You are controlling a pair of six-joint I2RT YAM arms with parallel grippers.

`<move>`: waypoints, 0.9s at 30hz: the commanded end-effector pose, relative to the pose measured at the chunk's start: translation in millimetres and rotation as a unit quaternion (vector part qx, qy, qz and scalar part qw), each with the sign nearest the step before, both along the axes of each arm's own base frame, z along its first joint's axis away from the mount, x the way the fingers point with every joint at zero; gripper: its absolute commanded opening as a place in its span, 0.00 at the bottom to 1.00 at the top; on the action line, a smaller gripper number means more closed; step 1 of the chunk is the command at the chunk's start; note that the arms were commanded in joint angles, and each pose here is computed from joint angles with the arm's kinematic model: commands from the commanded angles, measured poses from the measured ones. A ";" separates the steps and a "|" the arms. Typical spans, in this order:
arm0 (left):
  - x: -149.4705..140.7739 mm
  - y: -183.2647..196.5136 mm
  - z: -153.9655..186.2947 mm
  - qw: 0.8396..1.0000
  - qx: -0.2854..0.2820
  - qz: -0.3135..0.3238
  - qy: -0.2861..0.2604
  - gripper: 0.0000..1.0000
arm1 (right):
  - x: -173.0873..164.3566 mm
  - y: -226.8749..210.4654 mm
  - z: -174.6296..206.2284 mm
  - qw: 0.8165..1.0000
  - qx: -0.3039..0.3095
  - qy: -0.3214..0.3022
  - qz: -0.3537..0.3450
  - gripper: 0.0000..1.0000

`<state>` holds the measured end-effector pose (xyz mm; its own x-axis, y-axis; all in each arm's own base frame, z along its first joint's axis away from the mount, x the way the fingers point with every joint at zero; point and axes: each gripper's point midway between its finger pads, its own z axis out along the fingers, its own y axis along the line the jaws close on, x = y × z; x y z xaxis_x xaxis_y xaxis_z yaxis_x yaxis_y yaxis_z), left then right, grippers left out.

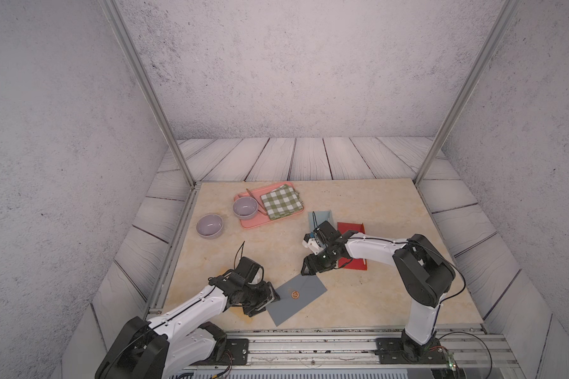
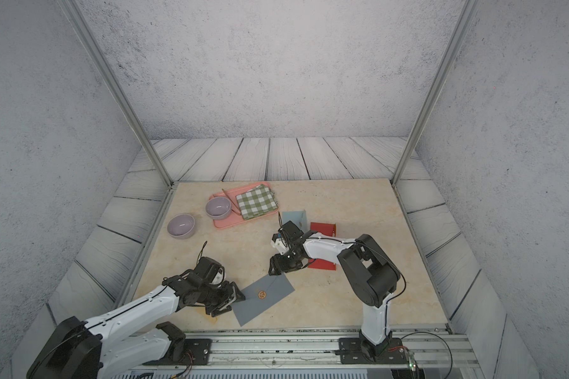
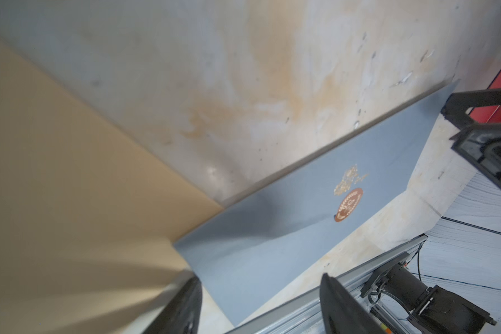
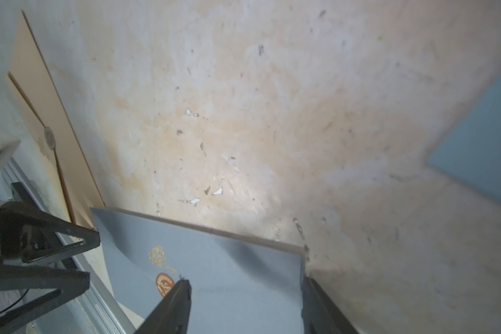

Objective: Open the envelope
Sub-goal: Adjust the envelope at the center of the board.

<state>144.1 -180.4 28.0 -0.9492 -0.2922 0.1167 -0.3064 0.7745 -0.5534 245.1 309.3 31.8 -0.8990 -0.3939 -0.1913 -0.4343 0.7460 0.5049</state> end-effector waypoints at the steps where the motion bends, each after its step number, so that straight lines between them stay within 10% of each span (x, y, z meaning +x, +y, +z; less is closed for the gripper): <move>1: 27.1 -16.5 -0.9 0.998 -0.012 -0.022 -0.051 0.69 | -34.2 -34.7 -28.2 0.996 -0.054 0.065 -0.034 0.63; 12: 104.0 -77.7 -14.6 0.994 -0.015 -0.096 -0.051 0.68 | -80.4 -83.0 -30.6 0.986 -0.056 0.111 -0.113 0.64; 19: 153.8 -48.6 6.7 0.990 0.069 -0.085 -0.086 0.70 | -85.6 -117.4 -18.3 0.978 -0.106 0.080 -0.161 0.68; 27: 137.2 -35.2 38.3 0.991 0.032 -0.068 -0.110 0.70 | -43.9 -93.7 18.1 0.993 -0.062 -0.018 -0.103 0.72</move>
<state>298.9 -214.4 51.8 -0.9778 -0.1788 -0.1091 -0.0994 0.8546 -0.5097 179.7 206.0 38.1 -0.9814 -0.1644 -0.0991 -0.1908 0.8924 0.4089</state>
